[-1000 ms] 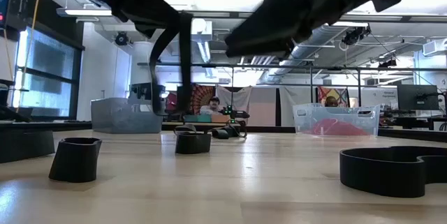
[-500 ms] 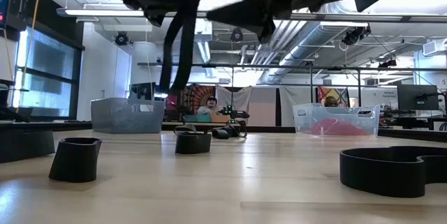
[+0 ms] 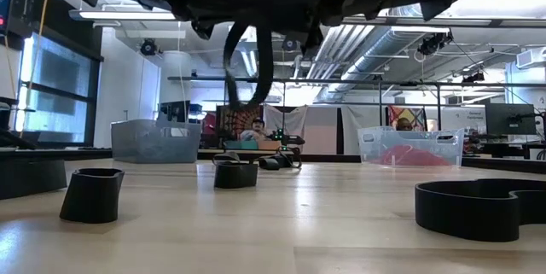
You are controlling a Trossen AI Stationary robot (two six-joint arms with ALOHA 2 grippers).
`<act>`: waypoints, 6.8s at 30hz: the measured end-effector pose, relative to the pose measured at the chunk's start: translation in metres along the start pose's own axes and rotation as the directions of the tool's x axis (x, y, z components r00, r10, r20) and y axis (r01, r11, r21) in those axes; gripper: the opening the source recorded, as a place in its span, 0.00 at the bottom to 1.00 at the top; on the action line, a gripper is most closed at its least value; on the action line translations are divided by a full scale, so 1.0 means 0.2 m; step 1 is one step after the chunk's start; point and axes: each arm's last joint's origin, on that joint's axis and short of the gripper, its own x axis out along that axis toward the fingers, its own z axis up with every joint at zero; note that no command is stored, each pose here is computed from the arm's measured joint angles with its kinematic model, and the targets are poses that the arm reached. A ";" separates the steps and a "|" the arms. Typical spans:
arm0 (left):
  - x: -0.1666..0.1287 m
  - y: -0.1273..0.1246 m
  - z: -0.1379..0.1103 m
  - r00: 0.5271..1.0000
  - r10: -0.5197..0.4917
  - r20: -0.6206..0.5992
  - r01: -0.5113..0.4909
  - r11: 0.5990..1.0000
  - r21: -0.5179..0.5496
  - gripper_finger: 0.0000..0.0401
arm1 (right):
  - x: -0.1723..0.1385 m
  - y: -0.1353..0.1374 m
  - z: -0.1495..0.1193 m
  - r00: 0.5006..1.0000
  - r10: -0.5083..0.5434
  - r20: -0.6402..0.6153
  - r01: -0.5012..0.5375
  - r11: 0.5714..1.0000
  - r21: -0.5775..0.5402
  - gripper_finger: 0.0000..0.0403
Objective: Sort rubber bands into baskets
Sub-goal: Put the black rubber band into the white bin
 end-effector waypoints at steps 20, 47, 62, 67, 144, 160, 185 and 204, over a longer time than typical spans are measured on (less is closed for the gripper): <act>-0.02 -0.06 -0.03 0.997 -0.035 -0.074 0.038 0.999 0.036 0.40 | -0.38 0.26 0.17 0.980 -0.162 -0.113 0.162 0.987 -0.012 0.00; -0.03 -0.08 -0.07 0.988 -0.042 -0.152 0.051 0.997 0.055 0.42 | -1.10 0.65 -0.04 0.587 -0.082 -0.805 0.586 0.729 0.353 0.00; -0.03 -0.08 -0.08 0.983 -0.053 -0.175 0.062 0.997 0.046 0.42 | -0.85 0.66 -0.35 0.349 -0.100 -0.932 0.651 0.741 0.164 0.08; -0.04 -0.09 -0.11 0.974 -0.055 -0.219 0.071 0.995 0.066 0.42 | -0.80 0.65 -0.32 0.378 -0.086 -0.922 0.609 0.773 0.178 0.26; -0.09 -0.19 -0.27 0.867 -0.091 -0.490 -0.092 0.937 -0.337 0.01 | -0.48 0.57 0.03 0.676 -0.435 -0.595 0.391 0.896 -0.211 0.44; -0.13 -0.24 -0.30 0.754 -0.308 -0.580 0.077 0.918 -0.388 0.11 | -0.27 0.42 -0.02 0.652 -0.560 -0.511 0.438 0.828 -0.349 0.44; -0.38 -0.54 -0.42 0.722 -0.081 -0.687 -0.184 0.935 -0.304 0.52 | -0.27 0.41 -0.02 0.648 -0.561 -0.516 0.427 0.828 -0.364 0.44; -0.34 -0.55 -0.54 0.691 -0.008 -0.723 -0.179 0.967 -0.183 0.19 | -0.28 0.42 -0.03 0.651 -0.558 -0.515 0.428 0.830 -0.358 0.44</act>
